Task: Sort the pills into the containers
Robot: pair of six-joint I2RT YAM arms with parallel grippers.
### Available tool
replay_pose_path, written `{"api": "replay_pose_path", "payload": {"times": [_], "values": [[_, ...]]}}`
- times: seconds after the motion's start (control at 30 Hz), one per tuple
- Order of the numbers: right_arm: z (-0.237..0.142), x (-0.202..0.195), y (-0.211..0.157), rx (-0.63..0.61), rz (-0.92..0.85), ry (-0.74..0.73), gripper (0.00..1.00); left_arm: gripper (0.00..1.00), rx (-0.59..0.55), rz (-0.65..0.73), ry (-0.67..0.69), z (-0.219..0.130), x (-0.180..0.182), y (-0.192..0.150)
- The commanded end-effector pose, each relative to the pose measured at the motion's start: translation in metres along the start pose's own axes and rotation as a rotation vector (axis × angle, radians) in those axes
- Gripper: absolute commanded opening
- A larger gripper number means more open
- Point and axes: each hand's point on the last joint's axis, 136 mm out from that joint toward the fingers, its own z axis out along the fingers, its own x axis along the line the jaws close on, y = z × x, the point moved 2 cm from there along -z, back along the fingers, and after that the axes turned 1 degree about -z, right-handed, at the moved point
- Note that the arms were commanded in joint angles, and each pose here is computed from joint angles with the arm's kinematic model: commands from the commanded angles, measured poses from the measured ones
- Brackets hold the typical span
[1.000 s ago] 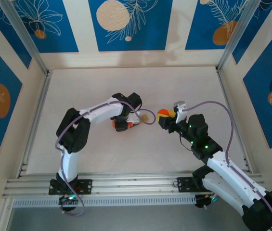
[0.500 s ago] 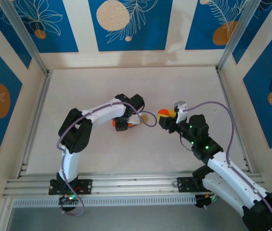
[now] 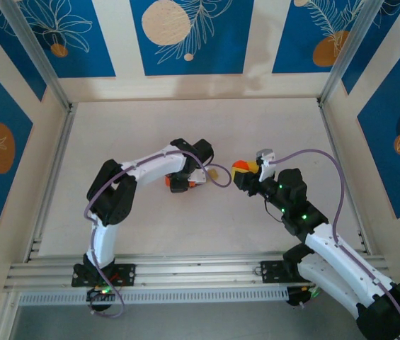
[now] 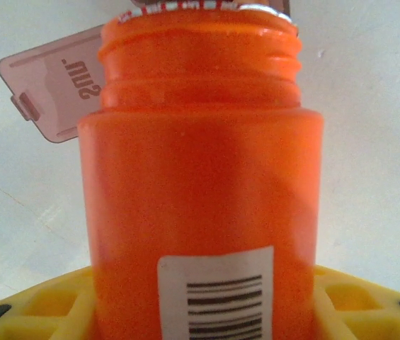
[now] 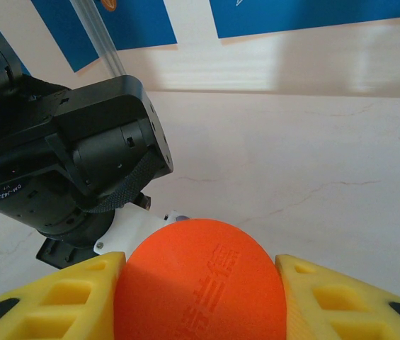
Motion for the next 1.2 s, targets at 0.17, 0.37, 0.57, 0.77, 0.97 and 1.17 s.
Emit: {"api": "replay_pose_path", "payload": {"times": [0.17, 0.37, 0.57, 0.77, 0.97, 1.17], "values": [[-0.0036, 0.0027, 0.0039, -0.019, 0.003, 0.013, 0.0, 0.0, -0.043, -0.019, -0.03, 0.0002, -0.0073, 0.0055], [-0.0036, 0.0024, 0.0039, -0.02, 0.0, 0.011, 0.0, 0.0, -0.072, -0.064, -0.043, 0.0021, -0.0089, 0.0027], [-0.0034, 0.0026, 0.004, -0.018, 0.0, 0.012, 0.0, 0.0, -0.108, -0.11, -0.049, 0.0018, -0.0097, 0.0005], [-0.0022, 0.0014, 0.0025, -0.014, -0.001, 0.006, 0.0, 0.0, -0.133, -0.136, -0.04, 0.0022, -0.0105, -0.0016], [-0.0016, 0.0014, 0.0021, -0.012, -0.002, 0.007, 0.0, 0.0, -0.16, -0.171, -0.041, 0.0011, -0.0102, -0.0029], [-0.0009, 0.001, 0.0009, -0.009, -0.002, 0.007, 0.0, 0.0, -0.202, -0.216, -0.026, -0.0034, -0.0064, -0.0039]]}}
